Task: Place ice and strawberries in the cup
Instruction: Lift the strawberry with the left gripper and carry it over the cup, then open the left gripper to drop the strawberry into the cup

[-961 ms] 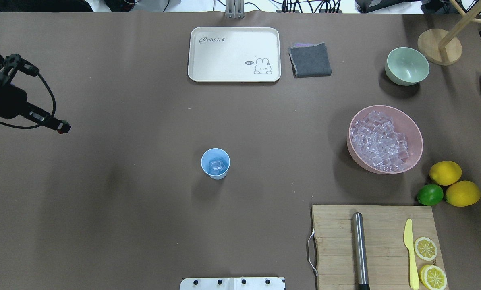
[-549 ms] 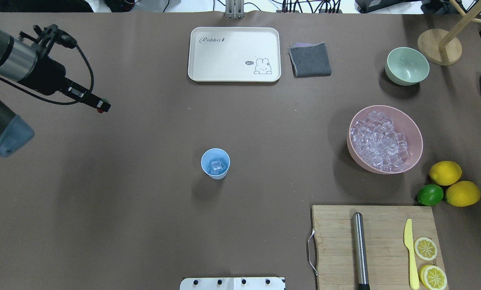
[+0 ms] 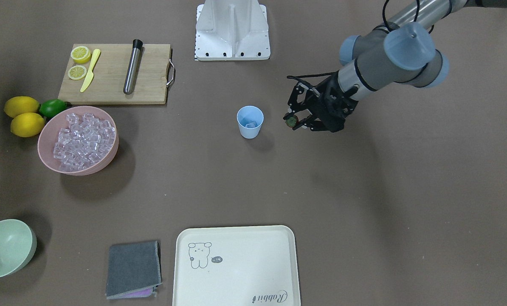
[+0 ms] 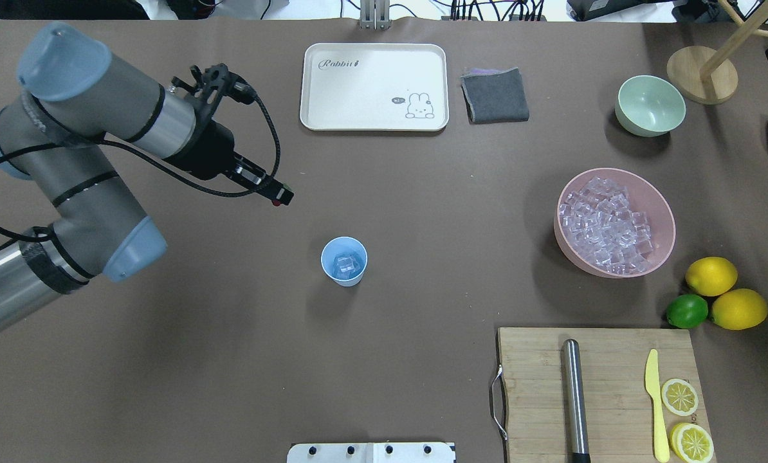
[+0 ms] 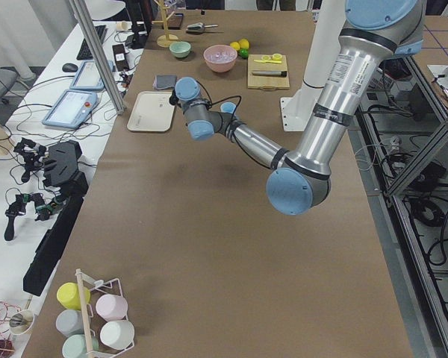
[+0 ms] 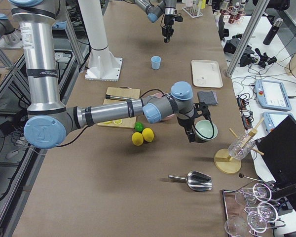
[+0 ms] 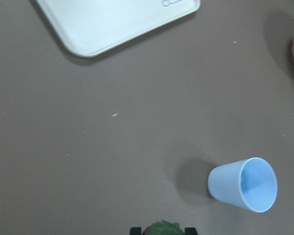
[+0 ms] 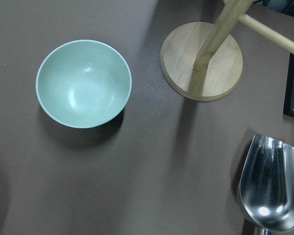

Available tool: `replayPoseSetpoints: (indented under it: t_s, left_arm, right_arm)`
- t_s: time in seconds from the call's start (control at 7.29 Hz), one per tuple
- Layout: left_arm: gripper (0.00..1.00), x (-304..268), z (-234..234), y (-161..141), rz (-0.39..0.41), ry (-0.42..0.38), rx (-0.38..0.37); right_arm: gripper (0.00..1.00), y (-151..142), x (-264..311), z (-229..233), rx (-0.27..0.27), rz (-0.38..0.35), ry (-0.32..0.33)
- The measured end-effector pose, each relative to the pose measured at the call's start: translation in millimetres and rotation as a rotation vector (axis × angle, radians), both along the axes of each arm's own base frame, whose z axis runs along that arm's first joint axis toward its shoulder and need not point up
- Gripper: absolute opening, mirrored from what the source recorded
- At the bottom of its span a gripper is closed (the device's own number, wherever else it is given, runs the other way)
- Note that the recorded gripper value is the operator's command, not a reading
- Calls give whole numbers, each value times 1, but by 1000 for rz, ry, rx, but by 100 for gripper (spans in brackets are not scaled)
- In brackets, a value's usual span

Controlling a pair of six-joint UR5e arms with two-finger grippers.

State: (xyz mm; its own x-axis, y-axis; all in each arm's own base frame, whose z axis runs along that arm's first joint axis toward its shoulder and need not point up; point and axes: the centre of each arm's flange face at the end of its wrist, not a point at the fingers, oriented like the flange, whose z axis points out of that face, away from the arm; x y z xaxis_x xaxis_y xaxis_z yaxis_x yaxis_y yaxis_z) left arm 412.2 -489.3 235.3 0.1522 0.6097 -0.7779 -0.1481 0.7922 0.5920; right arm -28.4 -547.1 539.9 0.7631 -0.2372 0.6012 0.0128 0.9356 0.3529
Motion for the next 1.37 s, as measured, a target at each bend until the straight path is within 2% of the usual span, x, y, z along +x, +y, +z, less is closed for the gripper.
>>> replayPoseSetpoints:
  t_s: [0.41,0.96,1.1,1.37]
  left_arm:
    - [16,45,-20,25,-4,5,35]
    - [17,79,-20,51,-11,-8,53]
    - [30,84,-19,56,-8,-10,55]
    - [97,89,-16,58,-3,-16,55]
  right_arm:
    - [99,-3,0,6,-12,1,2]
    - [99,-11,-3,11,-24,0,4]
    - [99,-13,-3,11,-24,0,4]
    - [99,-15,-3,13,-28,0,5]
